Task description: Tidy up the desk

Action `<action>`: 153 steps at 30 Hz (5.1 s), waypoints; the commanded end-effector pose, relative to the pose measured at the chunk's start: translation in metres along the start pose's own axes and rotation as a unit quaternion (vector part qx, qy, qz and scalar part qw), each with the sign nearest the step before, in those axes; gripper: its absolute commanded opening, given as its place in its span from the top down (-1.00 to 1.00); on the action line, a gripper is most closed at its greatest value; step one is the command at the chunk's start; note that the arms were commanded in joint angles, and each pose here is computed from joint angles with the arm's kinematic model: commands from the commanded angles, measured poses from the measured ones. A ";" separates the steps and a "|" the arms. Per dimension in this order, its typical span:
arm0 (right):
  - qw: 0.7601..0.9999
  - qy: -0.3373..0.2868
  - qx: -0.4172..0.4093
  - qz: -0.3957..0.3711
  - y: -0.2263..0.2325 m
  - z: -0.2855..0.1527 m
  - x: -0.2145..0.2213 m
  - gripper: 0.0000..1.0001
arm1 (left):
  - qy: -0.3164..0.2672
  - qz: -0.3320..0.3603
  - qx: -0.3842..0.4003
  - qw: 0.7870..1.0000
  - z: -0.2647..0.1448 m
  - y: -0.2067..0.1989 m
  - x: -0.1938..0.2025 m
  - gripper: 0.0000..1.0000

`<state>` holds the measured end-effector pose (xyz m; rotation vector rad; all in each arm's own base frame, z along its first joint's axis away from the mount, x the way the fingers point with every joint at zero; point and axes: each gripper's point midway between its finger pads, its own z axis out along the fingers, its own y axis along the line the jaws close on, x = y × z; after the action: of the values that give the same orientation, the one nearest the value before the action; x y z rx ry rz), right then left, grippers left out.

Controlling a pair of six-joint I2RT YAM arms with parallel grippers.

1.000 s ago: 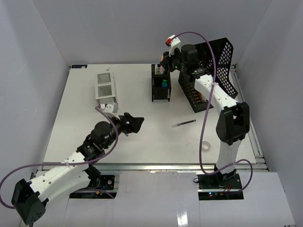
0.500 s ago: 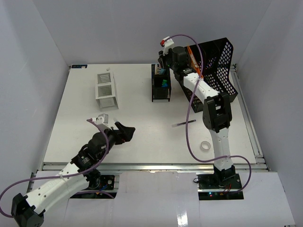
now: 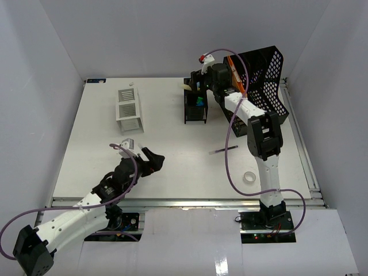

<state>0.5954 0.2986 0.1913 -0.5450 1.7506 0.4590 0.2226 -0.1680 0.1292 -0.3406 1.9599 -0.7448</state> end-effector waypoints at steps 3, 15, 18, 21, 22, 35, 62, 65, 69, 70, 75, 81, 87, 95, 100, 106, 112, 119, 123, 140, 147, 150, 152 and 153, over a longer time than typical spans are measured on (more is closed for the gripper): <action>0.998 -0.058 -0.006 -0.019 -0.002 -0.049 -0.068 -0.64 | 0.012 -0.025 -0.047 0.999 0.009 0.002 -0.002 -0.84; 0.982 -0.066 -0.141 -0.106 0.063 -0.198 -0.095 -0.78 | 0.035 -0.020 -0.095 0.995 0.012 0.001 -0.008 -0.60; 0.963 -0.045 -0.238 -0.122 0.094 -0.233 -0.072 -0.78 | 0.031 -0.022 -0.122 0.992 0.009 0.012 -0.011 -0.57; 0.922 -0.019 -0.371 -0.112 0.138 -0.276 -0.032 -0.75 | 0.041 -0.033 -0.160 0.986 0.012 0.025 -0.013 -0.40; 0.913 -0.005 -0.396 -0.097 0.147 -0.288 -0.018 -0.73 | 0.051 -0.036 -0.173 0.983 0.015 0.029 -0.012 -0.36; 0.926 0.021 -0.372 -0.068 0.140 -0.341 0.088 -0.73 | 0.127 -0.020 -0.359 0.924 0.042 0.090 0.008 -0.25; 0.931 0.009 -0.360 -0.052 0.124 -0.346 0.089 -0.70 | 0.213 0.006 -0.400 0.891 0.055 0.115 0.049 0.75; 0.931 0.011 -0.362 -0.047 0.123 -0.346 0.092 -0.70 | 0.215 0.004 -0.376 0.901 0.052 0.107 0.048 0.86; 0.931 0.013 -0.363 -0.038 0.121 -0.346 0.095 -0.71 | 0.230 0.011 -0.304 0.924 0.054 0.079 0.053 0.99; 0.931 0.013 -0.362 -0.036 0.120 -0.346 0.096 -0.71 | 0.236 0.017 -0.278 0.931 0.055 0.068 0.055 1.00; 0.929 0.011 -0.369 -0.027 0.120 -0.347 0.097 -0.72 | 0.251 0.046 -0.161 0.953 0.055 0.015 0.060 1.00; 0.925 0.004 -0.380 -0.020 0.120 -0.351 0.095 -0.72 | 0.264 0.073 0.034 0.961 0.049 -0.056 0.070 1.00; 0.920 -0.001 -0.391 -0.006 0.122 -0.354 0.091 -0.73 | 0.226 0.091 0.185 0.952 0.040 -0.095 0.067 1.00; 0.907 0.015 -0.416 0.058 0.127 -0.355 0.070 -0.72 | 0.167 0.111 0.309 0.930 0.020 -0.120 0.061 1.00; 0.900 0.036 -0.426 0.087 0.127 -0.355 0.051 -0.73 | 0.134 0.114 0.352 0.919 0.017 -0.134 0.054 1.00; 0.898 0.037 -0.427 0.097 0.131 -0.356 0.024 -0.80 | 0.127 0.109 0.374 0.912 0.025 -0.144 0.057 1.00; 0.895 0.025 -0.422 0.140 0.135 -0.352 0.009 -0.98 | 0.133 0.109 0.387 0.906 0.031 -0.156 0.065 1.00; 0.897 0.045 -0.408 0.166 0.154 -0.334 0.009 -0.97 | 0.127 0.112 0.399 0.901 0.035 -0.173 0.065 1.00; 0.923 0.068 -0.332 0.183 0.150 -0.308 0.021 -0.99 | 0.125 0.113 0.406 0.898 0.036 -0.181 0.064 1.00; 0.929 0.101 -0.284 0.214 0.154 -0.283 0.029 -0.18 | 0.117 0.114 0.408 0.898 0.047 -0.195 0.066 1.00; 0.928 0.091 -0.296 0.207 0.158 -0.287 0.026 0.22 | 0.106 0.119 0.397 0.904 0.052 -0.196 0.060 1.00; 0.926 0.089 -0.306 0.202 0.160 -0.287 0.024 0.52 | 0.105 0.118 0.384 0.910 0.055 -0.194 0.059 0.77; 0.922 0.090 -0.318 0.201 0.163 -0.289 0.024 0.74 | 0.105 0.117 0.377 0.913 0.057 -0.192 0.058 0.59; 0.920 0.089 -0.323 0.200 0.164 -0.289 0.024 0.80 | 0.104 0.117 0.374 0.914 0.058 -0.192 0.058 0.52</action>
<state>0.2686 0.2578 0.2172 -0.6207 1.9822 1.3103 0.2225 -0.3654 0.1733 0.4678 1.7436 -1.3576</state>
